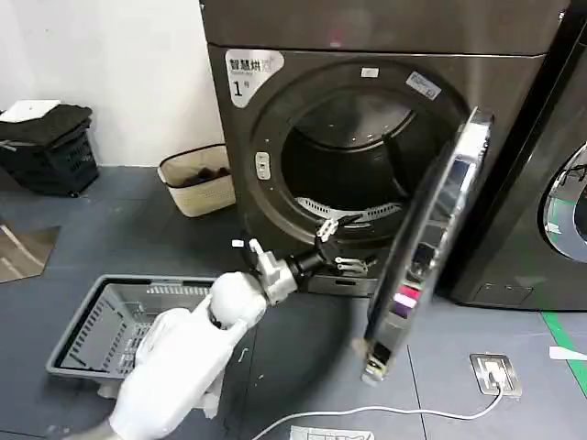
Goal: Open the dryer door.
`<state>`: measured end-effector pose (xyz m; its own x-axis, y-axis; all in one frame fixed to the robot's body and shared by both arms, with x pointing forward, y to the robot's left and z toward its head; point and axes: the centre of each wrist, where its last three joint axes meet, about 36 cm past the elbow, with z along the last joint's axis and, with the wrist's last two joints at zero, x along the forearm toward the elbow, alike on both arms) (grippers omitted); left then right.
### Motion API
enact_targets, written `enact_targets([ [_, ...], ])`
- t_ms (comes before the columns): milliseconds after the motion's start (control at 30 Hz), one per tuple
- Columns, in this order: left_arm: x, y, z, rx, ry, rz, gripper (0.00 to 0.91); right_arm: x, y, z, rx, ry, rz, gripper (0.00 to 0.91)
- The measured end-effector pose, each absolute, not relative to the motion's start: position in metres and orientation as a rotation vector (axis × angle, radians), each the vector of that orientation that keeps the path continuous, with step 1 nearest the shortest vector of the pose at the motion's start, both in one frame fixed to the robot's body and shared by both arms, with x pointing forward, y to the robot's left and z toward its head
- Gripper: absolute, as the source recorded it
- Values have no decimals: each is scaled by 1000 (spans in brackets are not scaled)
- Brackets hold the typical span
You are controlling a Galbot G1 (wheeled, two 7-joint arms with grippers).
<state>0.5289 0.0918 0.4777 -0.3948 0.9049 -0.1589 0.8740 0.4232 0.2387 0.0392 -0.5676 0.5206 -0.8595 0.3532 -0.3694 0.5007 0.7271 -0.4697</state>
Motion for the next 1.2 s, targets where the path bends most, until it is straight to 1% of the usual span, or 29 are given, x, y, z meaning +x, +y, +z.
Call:
enact_targets([
  [267,536,51,480,1604,2375,149,907,3,-557,534,1259,2584,-869,907],
  [567,545,9,480,1628,2359,143,907,-38,-551,532,1767,2416,-939,907],
  [967,548,-47,480,1680,2349,119,907,-58,-535,536,2169,2143,-1039,907],
  [1200,552,-74,487,1678,2359,102,907,-67,-535,541,2306,1973,-1054,907],
])
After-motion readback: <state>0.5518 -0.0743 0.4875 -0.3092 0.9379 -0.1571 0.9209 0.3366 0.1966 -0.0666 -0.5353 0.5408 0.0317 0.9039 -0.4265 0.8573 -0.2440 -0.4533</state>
